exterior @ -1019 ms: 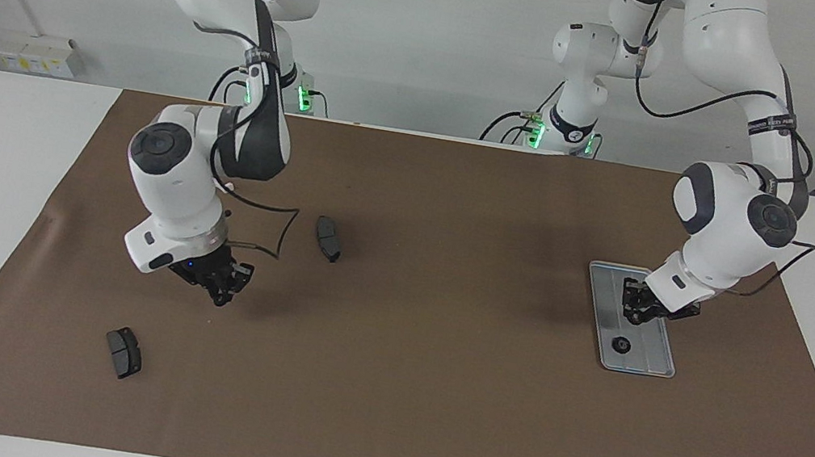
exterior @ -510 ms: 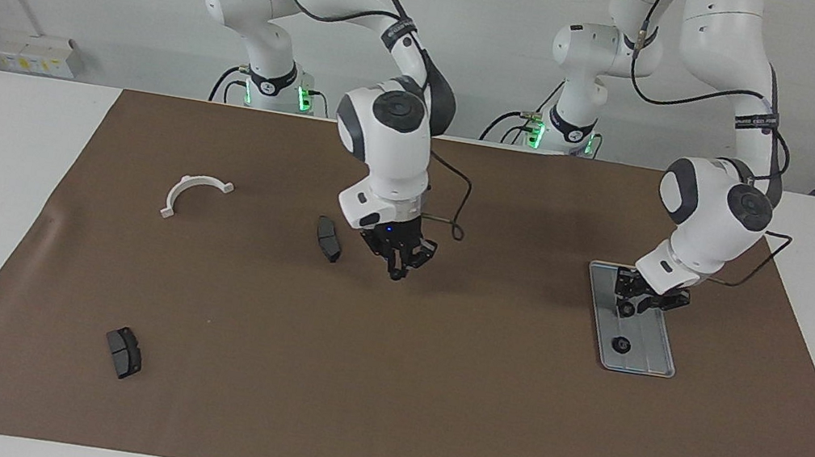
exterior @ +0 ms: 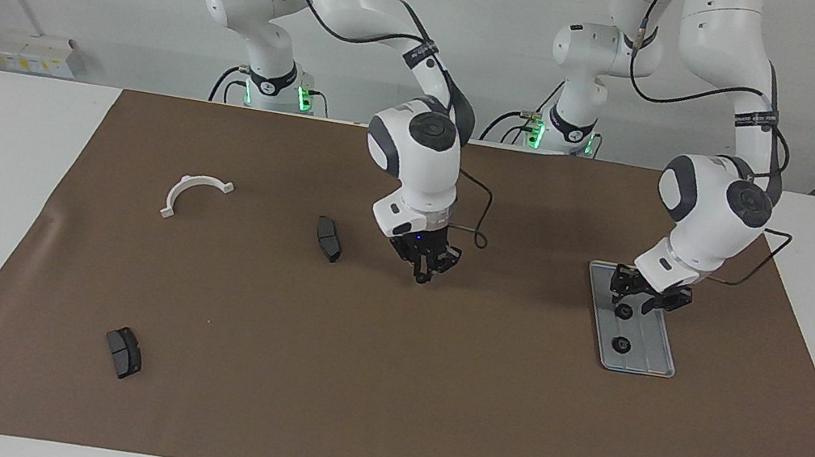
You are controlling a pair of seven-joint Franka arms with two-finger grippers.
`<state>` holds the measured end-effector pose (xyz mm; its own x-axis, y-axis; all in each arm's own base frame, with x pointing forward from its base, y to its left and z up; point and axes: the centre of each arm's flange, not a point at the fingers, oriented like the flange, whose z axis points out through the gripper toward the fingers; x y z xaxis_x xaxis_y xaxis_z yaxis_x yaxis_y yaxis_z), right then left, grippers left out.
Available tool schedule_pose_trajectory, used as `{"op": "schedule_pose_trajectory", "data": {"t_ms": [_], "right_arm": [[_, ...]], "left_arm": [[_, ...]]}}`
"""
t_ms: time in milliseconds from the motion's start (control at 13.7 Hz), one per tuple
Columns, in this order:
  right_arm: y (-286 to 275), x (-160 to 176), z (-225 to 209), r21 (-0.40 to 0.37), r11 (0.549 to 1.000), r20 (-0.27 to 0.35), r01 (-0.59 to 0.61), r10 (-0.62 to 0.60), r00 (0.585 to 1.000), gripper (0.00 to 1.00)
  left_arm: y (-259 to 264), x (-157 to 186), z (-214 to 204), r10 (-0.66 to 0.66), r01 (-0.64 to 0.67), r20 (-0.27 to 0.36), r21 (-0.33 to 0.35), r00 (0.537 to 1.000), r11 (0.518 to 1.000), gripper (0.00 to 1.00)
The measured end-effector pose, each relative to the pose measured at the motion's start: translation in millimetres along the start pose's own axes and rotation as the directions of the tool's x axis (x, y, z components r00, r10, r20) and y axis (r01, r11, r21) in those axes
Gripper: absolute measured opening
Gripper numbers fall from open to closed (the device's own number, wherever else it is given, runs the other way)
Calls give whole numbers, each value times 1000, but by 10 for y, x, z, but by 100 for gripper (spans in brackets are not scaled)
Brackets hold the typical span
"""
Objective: Pick bearing gear from pile to tray
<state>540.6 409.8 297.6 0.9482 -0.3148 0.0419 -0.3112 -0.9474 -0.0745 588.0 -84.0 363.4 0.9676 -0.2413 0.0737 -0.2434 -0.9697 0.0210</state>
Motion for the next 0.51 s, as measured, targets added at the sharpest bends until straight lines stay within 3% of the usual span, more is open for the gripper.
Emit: {"op": "schedule_pose_trajectory", "data": {"t_ms": [291,437,510], "right_arm": [[56,69,-101,-5,1000,-28,6,-6,1000,70],[214,325,-359,10,1000,-70,-21,22,997,95],[344,499,-529,23,999,-87,-37,39,995,100]], "left_arm": [[967,192,-200,-112,111,-47,-21,993,994,62],[1292,299,-307,-170,167,-68,-54,983,985,60],[1447,368,-351,-192,186,-76,-75,978,980,59]]}}
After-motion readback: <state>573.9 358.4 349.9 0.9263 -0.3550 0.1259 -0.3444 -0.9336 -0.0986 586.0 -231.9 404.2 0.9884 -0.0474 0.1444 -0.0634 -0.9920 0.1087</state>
